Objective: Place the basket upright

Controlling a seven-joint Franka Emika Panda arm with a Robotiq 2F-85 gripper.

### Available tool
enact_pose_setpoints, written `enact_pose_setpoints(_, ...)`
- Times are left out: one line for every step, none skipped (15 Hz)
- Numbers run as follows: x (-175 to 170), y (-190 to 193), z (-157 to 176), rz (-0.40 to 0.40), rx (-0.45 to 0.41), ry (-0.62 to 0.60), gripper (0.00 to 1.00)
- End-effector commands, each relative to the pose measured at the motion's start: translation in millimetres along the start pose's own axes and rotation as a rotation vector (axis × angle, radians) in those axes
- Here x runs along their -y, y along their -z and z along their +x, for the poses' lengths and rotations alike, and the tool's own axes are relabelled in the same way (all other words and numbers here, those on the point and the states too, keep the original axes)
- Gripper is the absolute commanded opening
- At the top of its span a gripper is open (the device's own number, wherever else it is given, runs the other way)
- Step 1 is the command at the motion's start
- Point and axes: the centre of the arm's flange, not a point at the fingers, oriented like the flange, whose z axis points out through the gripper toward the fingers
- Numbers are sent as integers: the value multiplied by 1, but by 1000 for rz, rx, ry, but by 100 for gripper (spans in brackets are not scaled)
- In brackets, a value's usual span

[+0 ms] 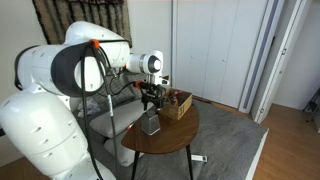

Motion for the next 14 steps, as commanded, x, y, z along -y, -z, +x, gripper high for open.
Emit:
enact_pose_setpoints(2, 5, 18, -2, 44, 36, 100)
enact_pose_setpoints(3, 4, 20, 4, 53, 39, 100)
enact_pose_setpoints(2, 3, 23, 5, 56, 42, 100)
enact_pose_setpoints(2, 2, 25, 9, 61, 43, 100)
enact_pose_setpoints(2, 2, 27, 14, 65, 44, 100)
enact_pose_setpoints(2, 1, 28, 17, 70, 47, 100)
enact_pose_setpoints(3, 0, 30, 22, 75, 49, 100)
enact_pose_setpoints(3, -1, 32, 25, 84, 53, 100)
enact_pose_setpoints(4, -3, 33, 31, 93, 58, 100)
enact_pose_setpoints(4, -6, 35, 34, 103, 58, 100)
enact_pose_setpoints(4, -8, 37, 38, 112, 61, 100)
enact_pose_setpoints(4, -10, 38, 40, 120, 61, 100)
enact_pose_setpoints(4, -13, 40, 46, 126, 62, 100)
enact_pose_setpoints(5, -15, 41, 54, 131, 66, 100)
